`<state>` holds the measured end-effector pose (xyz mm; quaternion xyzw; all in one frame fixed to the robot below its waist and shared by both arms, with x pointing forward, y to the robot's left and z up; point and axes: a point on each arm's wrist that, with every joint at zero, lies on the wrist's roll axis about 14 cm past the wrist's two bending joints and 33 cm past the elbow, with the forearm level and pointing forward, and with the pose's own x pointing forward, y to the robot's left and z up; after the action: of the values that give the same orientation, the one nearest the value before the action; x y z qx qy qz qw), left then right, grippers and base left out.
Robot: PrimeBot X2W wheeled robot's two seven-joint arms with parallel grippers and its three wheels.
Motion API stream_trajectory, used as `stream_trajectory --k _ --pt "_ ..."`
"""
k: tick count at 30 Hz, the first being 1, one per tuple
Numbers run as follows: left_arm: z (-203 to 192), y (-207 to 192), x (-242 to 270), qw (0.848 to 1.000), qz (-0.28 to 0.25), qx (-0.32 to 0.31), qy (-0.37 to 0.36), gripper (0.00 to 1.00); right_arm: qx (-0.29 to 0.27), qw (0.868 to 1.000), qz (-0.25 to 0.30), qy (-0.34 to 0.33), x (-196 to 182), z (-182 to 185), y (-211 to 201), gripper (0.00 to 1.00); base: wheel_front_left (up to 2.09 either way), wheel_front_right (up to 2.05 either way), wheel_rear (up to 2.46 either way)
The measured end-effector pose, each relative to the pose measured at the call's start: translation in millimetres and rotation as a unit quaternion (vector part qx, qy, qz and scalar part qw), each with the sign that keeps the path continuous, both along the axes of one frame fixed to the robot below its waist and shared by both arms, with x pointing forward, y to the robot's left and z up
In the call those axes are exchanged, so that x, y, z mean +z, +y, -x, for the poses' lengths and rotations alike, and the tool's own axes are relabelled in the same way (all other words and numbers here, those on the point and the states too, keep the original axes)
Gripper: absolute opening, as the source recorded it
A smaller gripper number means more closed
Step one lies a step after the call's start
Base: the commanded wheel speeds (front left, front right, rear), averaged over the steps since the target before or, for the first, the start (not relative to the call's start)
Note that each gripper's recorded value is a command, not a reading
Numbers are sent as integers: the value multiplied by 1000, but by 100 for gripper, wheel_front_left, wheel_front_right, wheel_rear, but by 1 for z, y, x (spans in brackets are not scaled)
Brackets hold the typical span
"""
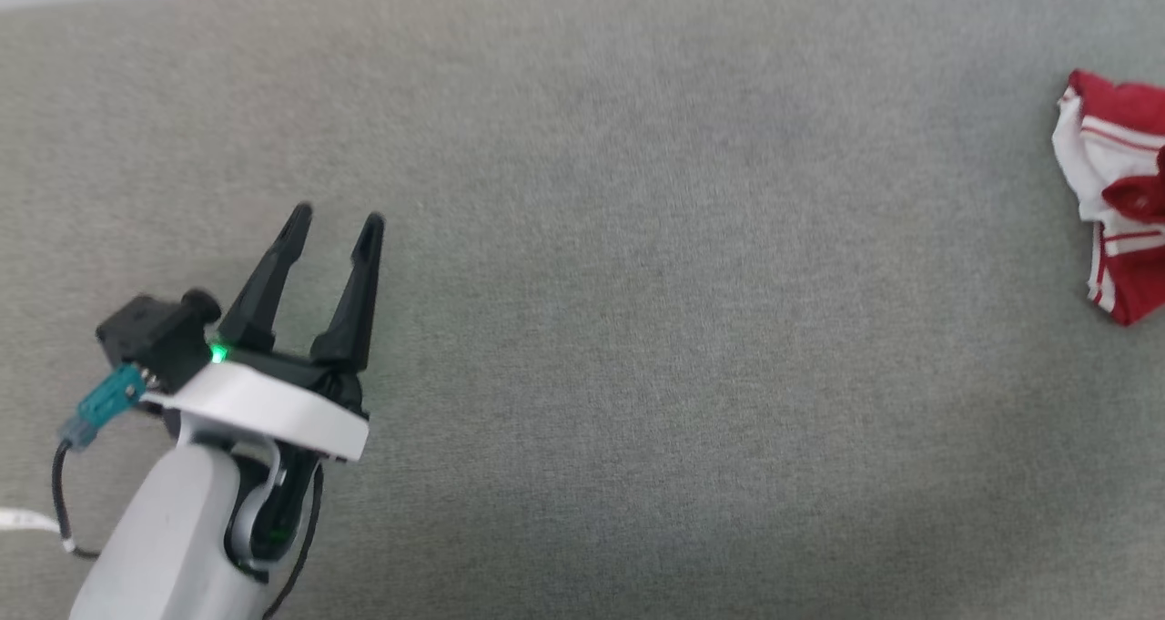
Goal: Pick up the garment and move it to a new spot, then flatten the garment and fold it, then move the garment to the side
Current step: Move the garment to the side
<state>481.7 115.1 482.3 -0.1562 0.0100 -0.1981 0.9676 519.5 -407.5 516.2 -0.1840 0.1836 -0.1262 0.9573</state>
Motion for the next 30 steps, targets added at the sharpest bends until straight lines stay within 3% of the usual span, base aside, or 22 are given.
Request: stream_trajectory --k 15,30 --pt "59 60 25 995 -10 93 -17 100 114 985 -62 -112 23 22 98 100 0 0 0" --pt "114 106 35 986 -13 165 -30 100 165 967 -110 -160 18 76 140 100 0 0 0"
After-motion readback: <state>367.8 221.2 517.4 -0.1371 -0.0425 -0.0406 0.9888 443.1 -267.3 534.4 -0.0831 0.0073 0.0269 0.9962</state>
